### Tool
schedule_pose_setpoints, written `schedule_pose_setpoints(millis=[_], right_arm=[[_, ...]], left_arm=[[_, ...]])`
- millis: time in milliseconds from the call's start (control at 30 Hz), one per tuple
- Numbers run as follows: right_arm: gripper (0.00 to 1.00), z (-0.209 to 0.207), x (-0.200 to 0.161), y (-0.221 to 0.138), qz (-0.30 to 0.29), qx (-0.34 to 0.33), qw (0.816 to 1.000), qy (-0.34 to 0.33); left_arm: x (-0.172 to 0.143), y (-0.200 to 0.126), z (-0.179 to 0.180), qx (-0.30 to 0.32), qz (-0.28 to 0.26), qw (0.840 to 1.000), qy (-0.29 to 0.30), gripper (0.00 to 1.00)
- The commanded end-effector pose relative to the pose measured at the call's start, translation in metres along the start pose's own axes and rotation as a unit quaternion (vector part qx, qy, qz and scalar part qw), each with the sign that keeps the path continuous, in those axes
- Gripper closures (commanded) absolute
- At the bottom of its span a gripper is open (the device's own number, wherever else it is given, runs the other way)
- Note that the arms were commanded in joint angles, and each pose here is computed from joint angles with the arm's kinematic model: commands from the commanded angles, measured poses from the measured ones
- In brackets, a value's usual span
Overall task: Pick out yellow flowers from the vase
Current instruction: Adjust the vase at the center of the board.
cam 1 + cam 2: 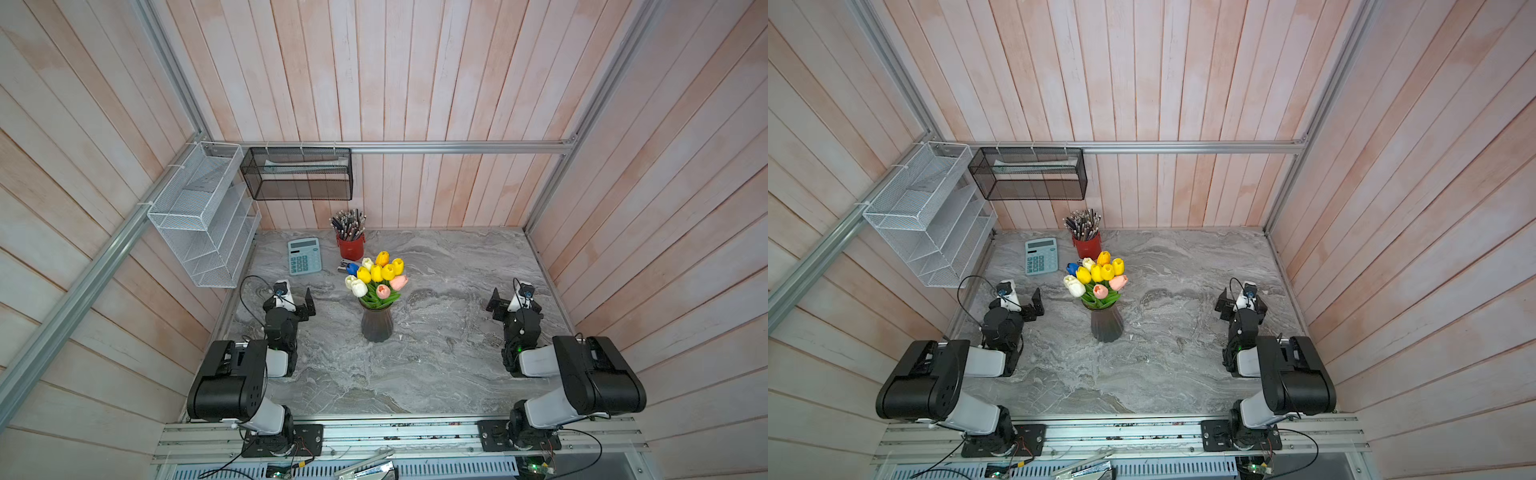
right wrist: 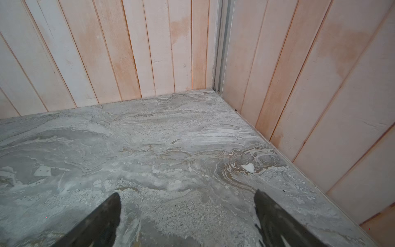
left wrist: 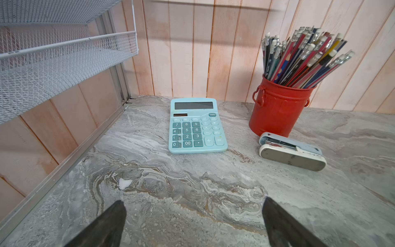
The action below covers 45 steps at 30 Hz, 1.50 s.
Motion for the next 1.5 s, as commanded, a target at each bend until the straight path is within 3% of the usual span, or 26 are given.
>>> schedule_pose_setpoints(millis=[0,1000,1333,1467], right_arm=[[0.02,-0.002,0.006,0.004,-0.011,-0.008,1.0,-0.004],[0.02,0.002,0.009,0.004,-0.014,0.015,1.0,-0.005],[0.02,0.017,0.038,-0.005,-0.003,0.06,0.998,-0.013],[0.02,0.037,0.052,-0.014,0.005,0.127,0.992,0.005]], left_arm=[[0.008,0.004,0.002,0.005,-0.013,1.0,-0.006,0.0],[0.009,0.002,0.003,0.008,-0.018,1.0,-0.004,0.0],[0.05,-0.027,0.004,0.039,-0.037,0.998,-0.018,0.0],[0.072,-0.045,-0.008,0.032,-0.035,0.999,-0.024,0.0]])
Point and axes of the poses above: each gripper's point midway between its finger pads, its own y axis out along the fingers, its own z axis along the line the jaws close on, x = y × z, the point moved 2 cm from there along -y, back along the fingers
